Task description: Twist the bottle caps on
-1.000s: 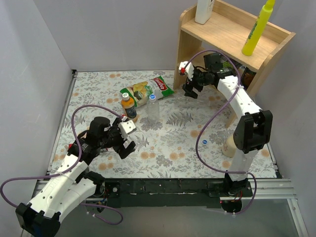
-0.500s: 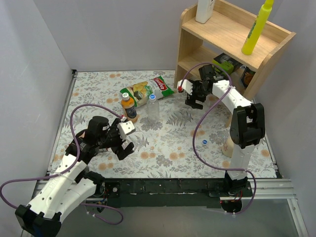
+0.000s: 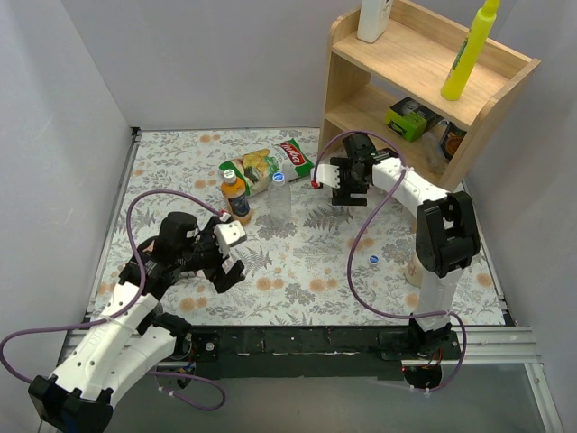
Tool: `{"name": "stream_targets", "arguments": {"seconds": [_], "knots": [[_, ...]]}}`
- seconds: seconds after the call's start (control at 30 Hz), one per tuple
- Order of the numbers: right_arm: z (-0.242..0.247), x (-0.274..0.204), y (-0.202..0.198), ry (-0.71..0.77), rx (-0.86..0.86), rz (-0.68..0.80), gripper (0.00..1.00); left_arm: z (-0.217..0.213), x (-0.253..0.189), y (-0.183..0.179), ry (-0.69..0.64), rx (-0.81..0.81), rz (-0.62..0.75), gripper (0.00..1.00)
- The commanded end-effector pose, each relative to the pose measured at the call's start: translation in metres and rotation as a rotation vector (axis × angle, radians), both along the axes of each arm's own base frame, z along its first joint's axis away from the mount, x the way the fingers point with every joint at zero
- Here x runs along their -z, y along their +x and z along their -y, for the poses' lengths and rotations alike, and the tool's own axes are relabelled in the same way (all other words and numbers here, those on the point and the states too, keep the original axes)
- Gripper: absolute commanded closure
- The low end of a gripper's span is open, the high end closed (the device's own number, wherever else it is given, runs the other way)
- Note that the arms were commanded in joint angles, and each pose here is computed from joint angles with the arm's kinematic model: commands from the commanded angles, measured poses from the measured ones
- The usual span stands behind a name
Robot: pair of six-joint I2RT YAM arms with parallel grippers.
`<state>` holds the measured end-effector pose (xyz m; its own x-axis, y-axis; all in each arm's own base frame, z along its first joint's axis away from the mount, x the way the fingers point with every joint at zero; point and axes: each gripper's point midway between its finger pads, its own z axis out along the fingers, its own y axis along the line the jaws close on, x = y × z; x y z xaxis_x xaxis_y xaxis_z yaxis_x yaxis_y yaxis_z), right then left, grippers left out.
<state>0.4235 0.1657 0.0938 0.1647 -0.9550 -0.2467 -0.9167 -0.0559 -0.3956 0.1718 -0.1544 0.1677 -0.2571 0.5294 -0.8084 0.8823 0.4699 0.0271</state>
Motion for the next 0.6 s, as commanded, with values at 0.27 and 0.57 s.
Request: {"name": "stream_targets", "arguments": {"seconds": [0.27, 0.57], "knots": [[0.057, 0.04, 0.027, -0.162, 0.15, -0.082, 0.09, 0.002, -0.006, -0.005, -0.046, 0.019, -0.001, 0.02], [0.032, 0.013, -0.021, -0.106, 0.063, -0.107, 0.51, 0.023, -0.056, 0.021, -0.079, 0.114, 0.097, 0.02]]}}
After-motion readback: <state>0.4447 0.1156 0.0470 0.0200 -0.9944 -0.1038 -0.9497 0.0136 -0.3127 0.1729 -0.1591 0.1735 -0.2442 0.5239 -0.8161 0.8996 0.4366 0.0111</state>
